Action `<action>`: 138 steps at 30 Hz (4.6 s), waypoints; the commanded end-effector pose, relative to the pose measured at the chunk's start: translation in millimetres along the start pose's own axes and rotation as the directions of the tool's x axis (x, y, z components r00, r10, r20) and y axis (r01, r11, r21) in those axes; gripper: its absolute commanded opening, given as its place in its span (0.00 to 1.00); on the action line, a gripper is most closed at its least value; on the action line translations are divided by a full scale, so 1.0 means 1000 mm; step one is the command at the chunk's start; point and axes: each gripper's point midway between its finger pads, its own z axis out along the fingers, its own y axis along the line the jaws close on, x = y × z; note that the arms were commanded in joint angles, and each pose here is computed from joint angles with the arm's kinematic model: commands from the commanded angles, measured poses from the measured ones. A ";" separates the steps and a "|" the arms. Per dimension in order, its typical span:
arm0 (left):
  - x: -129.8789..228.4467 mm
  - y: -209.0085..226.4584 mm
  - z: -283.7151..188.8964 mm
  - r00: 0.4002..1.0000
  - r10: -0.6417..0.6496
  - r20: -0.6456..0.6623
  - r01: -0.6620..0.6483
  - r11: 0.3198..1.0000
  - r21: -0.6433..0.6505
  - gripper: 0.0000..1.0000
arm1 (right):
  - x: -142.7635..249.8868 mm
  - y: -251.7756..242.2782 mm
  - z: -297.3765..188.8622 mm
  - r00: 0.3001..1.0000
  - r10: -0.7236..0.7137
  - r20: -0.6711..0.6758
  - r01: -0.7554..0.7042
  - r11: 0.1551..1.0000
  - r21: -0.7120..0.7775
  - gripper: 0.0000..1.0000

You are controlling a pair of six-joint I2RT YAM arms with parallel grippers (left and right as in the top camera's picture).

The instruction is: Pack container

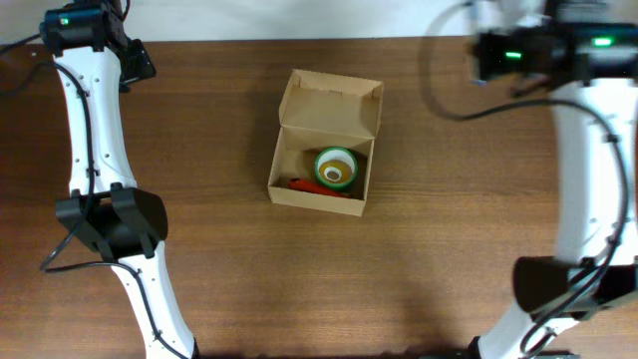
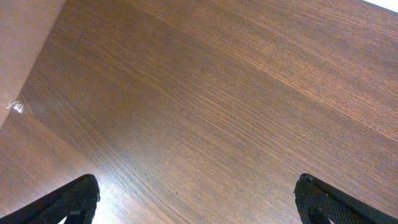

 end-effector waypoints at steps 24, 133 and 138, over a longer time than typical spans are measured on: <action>-0.005 0.007 -0.014 1.000 0.001 0.026 -0.002 1.000 0.003 1.00 | 0.189 0.265 0.141 0.536 -0.791 -0.295 0.576 0.598 -0.558 0.03; 0.259 -0.215 -0.009 0.672 0.740 -0.020 -0.448 0.428 0.785 0.02 | 0.204 0.026 0.162 0.659 0.549 -0.514 -0.634 0.774 0.014 0.04; 0.258 -0.210 -0.007 0.682 0.730 -0.044 -0.429 0.448 0.784 0.01 | 0.203 0.054 0.207 0.687 0.505 -0.523 -0.641 0.760 -0.106 0.04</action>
